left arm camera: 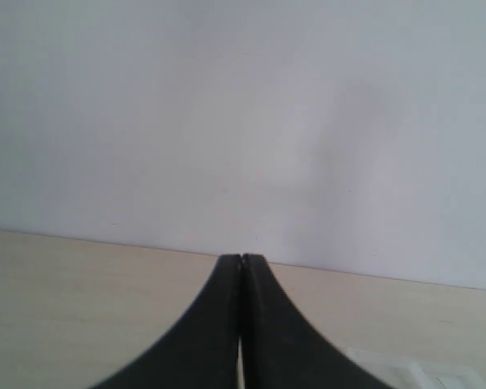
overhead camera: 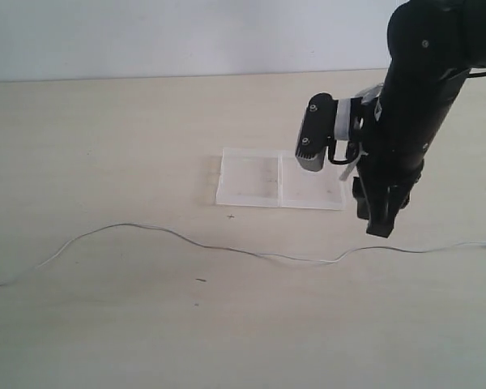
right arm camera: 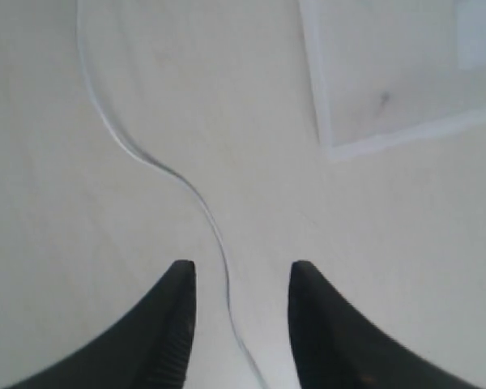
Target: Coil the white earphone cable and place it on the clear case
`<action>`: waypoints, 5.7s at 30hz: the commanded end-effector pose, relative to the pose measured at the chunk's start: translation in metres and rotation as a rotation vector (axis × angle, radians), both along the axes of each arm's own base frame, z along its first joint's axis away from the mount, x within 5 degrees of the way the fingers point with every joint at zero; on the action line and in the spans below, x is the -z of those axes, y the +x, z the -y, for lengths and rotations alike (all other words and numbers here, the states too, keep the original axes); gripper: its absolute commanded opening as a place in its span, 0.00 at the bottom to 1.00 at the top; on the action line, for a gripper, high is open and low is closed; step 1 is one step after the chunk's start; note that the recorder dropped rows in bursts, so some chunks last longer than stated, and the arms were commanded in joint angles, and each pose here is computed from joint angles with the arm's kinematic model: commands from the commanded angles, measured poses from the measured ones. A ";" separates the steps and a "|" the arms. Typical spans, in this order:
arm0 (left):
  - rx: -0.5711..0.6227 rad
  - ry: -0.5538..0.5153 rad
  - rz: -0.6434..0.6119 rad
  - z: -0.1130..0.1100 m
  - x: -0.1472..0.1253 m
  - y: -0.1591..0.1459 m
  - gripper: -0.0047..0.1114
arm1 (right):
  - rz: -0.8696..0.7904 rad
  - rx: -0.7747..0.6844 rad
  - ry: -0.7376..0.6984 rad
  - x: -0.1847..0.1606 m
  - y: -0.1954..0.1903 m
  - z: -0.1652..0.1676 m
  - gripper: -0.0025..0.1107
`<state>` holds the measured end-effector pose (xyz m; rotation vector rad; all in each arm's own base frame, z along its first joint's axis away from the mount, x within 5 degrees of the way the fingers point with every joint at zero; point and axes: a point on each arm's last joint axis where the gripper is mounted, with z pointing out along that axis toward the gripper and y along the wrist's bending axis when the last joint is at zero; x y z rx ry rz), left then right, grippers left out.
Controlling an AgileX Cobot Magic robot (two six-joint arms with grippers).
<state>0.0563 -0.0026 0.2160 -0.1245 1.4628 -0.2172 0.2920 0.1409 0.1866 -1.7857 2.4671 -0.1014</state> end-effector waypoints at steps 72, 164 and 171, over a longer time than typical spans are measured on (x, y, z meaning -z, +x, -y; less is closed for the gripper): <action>-0.002 -0.008 0.009 0.000 0.000 0.000 0.04 | -0.098 -0.143 0.015 0.039 -0.002 -0.044 0.02; 0.013 -0.184 0.010 -0.001 -0.001 -0.001 0.04 | 0.989 0.361 1.240 -0.251 -0.094 0.016 0.02; 0.012 -0.222 0.026 -0.001 -0.002 -0.001 0.04 | 1.002 0.354 1.247 -0.252 -0.094 0.016 0.02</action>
